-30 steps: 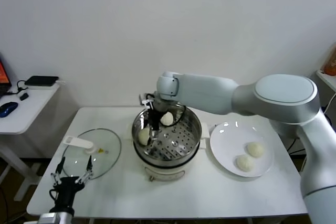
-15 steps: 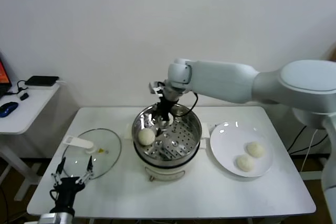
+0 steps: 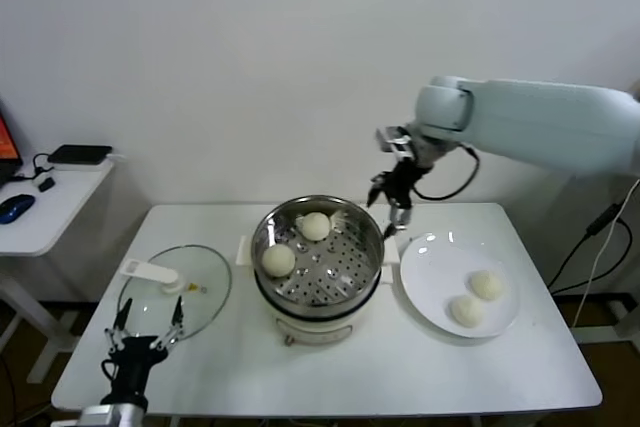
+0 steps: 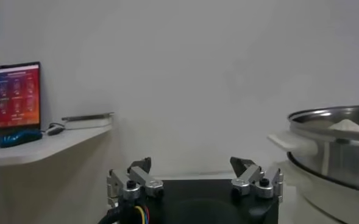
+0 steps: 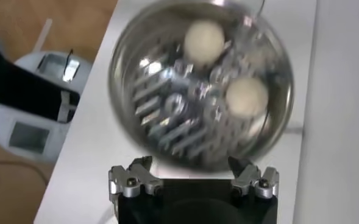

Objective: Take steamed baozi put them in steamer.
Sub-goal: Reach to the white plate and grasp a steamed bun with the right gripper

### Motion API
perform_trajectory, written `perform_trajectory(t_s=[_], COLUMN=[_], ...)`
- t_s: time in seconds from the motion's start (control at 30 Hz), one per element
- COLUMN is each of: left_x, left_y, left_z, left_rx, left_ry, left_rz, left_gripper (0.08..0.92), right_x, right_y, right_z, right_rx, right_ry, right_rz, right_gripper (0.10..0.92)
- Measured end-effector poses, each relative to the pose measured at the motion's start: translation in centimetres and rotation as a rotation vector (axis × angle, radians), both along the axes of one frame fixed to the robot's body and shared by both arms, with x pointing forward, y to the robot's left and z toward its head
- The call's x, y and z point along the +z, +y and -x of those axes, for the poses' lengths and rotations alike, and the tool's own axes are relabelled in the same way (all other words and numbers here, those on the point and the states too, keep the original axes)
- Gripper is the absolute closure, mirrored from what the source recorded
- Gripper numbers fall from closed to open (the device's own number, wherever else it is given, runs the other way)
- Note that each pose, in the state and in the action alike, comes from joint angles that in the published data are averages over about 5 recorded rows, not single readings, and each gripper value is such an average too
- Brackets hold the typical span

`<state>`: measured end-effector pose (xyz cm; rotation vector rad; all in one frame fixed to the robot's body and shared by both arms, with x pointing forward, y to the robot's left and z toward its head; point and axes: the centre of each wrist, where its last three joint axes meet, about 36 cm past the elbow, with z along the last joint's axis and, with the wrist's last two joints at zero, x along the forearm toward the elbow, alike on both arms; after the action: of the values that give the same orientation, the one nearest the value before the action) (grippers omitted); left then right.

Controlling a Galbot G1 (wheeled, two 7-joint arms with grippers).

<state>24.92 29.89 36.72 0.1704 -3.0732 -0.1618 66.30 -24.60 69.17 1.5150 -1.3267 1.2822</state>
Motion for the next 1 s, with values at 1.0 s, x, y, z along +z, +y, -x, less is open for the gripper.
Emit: perform_trajectory(t_s=[1.0], left_x=[-0.1], left_y=[0.2], left_z=[1.2], left_rx=[-0.028], left_ry=[-0.028], left_rz=[-0.002], left_gripper=[0.177], right_x=[-16.5], right_y=[-13.3], right_z=[4.6], right_rx=[-0.017], right_ry=[0.056], right_rz=[0.19], right_gripper=[0.2])
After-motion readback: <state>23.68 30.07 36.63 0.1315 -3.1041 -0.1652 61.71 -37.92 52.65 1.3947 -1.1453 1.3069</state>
